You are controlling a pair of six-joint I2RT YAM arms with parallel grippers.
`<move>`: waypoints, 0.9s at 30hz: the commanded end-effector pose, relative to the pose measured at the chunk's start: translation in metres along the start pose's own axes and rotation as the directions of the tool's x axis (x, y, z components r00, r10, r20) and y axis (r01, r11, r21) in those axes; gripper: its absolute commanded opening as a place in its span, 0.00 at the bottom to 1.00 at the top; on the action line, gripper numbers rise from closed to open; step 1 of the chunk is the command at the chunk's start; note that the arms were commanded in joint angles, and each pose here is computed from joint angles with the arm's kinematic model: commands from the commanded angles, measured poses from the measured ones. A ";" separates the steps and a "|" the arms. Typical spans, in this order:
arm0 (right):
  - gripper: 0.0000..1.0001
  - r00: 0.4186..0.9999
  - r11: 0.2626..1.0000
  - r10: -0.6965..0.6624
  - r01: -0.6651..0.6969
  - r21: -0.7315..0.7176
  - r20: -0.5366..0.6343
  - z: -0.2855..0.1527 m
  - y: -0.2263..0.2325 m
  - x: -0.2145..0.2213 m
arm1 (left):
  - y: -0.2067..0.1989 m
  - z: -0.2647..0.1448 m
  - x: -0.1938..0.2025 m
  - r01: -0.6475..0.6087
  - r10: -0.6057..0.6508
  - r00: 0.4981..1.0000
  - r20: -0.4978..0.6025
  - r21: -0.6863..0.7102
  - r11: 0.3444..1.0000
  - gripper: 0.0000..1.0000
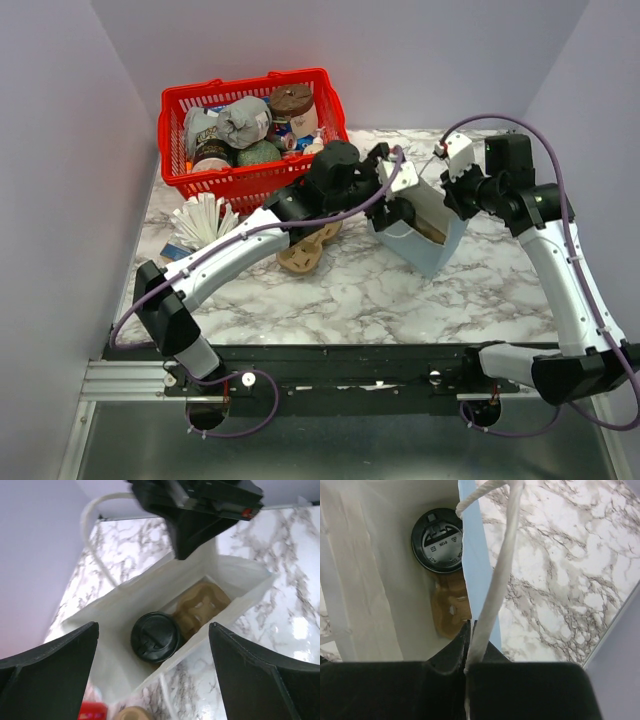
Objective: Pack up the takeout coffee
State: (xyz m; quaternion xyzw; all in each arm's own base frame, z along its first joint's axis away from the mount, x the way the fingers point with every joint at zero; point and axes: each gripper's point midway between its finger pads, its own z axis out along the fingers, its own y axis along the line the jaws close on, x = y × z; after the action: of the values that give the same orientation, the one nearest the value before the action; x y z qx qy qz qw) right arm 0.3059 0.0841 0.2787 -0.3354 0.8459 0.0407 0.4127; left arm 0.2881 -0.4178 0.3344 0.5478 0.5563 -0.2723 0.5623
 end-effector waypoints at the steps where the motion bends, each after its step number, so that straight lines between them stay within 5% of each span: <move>1: 0.19 1.000 0.999 0.014 -0.013 0.050 -0.012 0.000 -0.021 -0.005 | 0.048 -0.035 -0.046 0.073 -0.058 0.994 0.093 -0.162 0.984 0.99; 2: 0.35 1.000 0.998 0.017 -0.016 0.060 -0.008 0.000 -0.025 -0.008 | 0.055 -0.043 -0.045 0.080 -0.066 0.995 0.081 -0.180 0.981 0.99; 5: 0.57 0.999 0.996 0.031 -0.031 0.082 -0.007 0.003 -0.032 -0.011 | 0.066 -0.062 -0.051 0.080 -0.065 0.995 0.075 -0.216 0.973 0.99; 11: 0.82 0.998 0.986 0.044 -0.052 0.159 0.051 -0.013 -0.053 -0.034 | 0.093 -0.116 -0.031 0.053 -0.069 0.997 -0.037 -0.323 0.945 0.99; 20: 0.87 0.967 0.975 -0.009 -0.048 0.216 0.256 -0.070 -0.062 -0.093 | 0.102 -0.221 0.024 0.102 -0.217 0.952 -0.217 -0.441 0.891 0.99; 27: 0.87 0.914 0.998 -0.068 0.058 0.037 0.399 -0.086 -0.020 -0.116 | 0.067 -0.267 0.066 0.163 -0.365 0.865 -0.343 -0.497 0.852 0.96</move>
State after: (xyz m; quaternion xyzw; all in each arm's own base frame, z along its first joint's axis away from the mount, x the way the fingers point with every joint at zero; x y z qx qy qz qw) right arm 0.3256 0.0733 0.4086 -0.2934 0.7733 0.0178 0.5618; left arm 0.3087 -0.1605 0.3983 0.3751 0.7206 -0.1003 0.5744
